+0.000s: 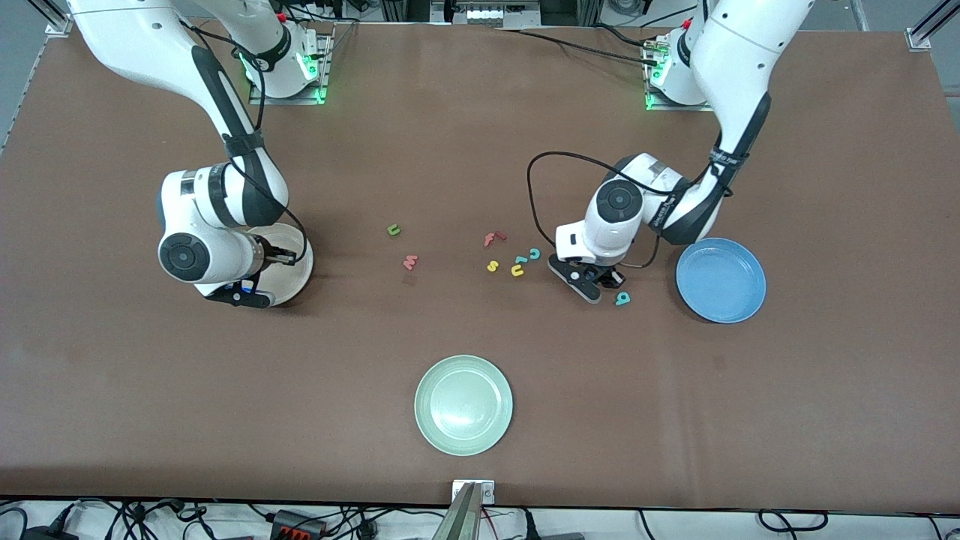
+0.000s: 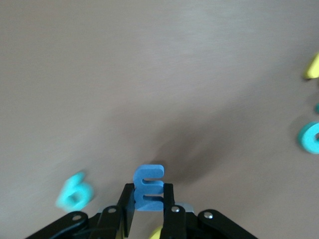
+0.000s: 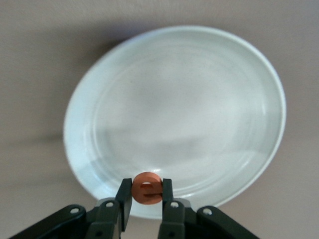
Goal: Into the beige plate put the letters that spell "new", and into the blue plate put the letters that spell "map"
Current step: 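Place the blue E on the blue plate while the right gripper reaches letters, then grasp the green u with the right gripper while the left gripper reaches letters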
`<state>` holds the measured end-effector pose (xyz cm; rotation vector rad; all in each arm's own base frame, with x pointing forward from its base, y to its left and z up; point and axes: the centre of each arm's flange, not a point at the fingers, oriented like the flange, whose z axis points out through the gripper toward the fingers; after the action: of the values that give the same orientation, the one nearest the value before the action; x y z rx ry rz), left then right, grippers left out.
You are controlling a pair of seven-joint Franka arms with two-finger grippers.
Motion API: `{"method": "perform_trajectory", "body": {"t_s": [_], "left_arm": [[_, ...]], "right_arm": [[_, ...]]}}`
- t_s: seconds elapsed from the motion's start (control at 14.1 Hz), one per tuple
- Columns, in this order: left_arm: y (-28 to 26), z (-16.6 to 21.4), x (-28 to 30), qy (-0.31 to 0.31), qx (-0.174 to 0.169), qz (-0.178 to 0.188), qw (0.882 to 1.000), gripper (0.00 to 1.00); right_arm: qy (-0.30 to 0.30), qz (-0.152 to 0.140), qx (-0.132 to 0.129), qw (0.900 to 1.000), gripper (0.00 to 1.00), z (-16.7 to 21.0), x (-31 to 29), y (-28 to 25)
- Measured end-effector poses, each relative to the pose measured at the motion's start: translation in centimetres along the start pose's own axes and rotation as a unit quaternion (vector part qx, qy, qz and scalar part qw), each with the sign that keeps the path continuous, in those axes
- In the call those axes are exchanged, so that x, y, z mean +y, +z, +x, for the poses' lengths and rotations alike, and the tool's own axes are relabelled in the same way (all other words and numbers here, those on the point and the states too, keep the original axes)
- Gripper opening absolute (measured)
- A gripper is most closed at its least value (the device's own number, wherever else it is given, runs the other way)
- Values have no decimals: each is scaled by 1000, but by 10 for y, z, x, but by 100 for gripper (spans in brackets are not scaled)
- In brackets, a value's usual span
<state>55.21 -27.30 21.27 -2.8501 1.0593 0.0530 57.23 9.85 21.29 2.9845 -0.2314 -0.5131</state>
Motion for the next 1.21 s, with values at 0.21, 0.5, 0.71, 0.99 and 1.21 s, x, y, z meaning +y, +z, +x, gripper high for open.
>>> {"method": "perform_trajectory", "body": {"t_s": [0.21, 0.5, 0.71, 0.99, 1.21], "left_arm": [[-60, -20, -58, -40, -70, 19, 997, 27], [-58, -65, -127, -67, -127, 3, 990, 27], [-7, -104, -167, -69, -128, -24, 989, 27], [19, -120, -168, -72, -134, -37, 988, 37], [11, -111, -162, -64, -122, -34, 990, 64]], "right_arm": [[2, 3, 10, 1000, 28, 2, 1, 24], [2, 9, 27, 1000, 61, 7, 0, 7], [-35, 10, 38, 999, 93, -9, -29, -38], [-106, 1, 55, 993, 100, -63, -136, -40], [-123, -1, 76, 990, 100, -89, -184, -19]]}}
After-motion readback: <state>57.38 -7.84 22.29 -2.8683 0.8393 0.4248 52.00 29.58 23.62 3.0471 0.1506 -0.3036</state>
